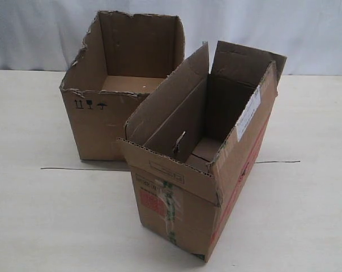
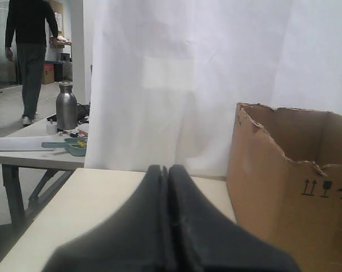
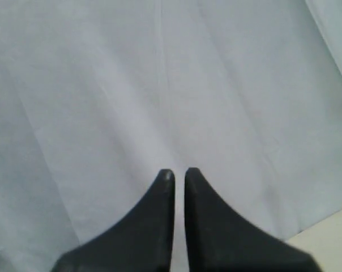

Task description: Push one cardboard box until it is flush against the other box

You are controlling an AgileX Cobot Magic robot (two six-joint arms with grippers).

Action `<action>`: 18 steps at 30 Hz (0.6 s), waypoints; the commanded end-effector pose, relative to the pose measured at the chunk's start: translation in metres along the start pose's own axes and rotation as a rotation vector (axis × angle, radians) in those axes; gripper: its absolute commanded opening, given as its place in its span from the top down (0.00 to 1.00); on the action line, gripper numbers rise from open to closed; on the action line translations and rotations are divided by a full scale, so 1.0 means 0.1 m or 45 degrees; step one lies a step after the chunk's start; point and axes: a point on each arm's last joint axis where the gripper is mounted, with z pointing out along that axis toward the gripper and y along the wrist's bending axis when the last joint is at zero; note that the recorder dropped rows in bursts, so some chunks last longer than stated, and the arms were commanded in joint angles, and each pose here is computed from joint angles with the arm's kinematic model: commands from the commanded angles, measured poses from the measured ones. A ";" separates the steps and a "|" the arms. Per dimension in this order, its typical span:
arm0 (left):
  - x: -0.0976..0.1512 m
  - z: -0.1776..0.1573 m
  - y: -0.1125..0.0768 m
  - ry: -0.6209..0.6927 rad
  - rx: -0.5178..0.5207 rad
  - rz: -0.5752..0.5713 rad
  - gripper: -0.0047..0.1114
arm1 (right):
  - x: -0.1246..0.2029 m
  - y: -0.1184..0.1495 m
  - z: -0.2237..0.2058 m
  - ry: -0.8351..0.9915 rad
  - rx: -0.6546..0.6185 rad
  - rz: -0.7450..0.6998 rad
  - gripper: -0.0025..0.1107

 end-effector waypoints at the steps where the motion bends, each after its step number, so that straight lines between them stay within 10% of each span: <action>1: 0.00 0.00 0.00 -0.004 0.000 -0.005 0.96 | -0.10 0.02 -0.01 -0.123 -0.035 0.174 0.93; 10: 0.00 0.00 0.00 -0.004 0.000 -0.005 0.96 | -0.53 0.59 0.63 0.593 -0.023 -0.350 0.93; 18: 0.00 0.00 0.00 -0.004 0.000 -0.005 0.96 | -0.28 1.04 0.90 1.130 -0.526 -0.454 0.93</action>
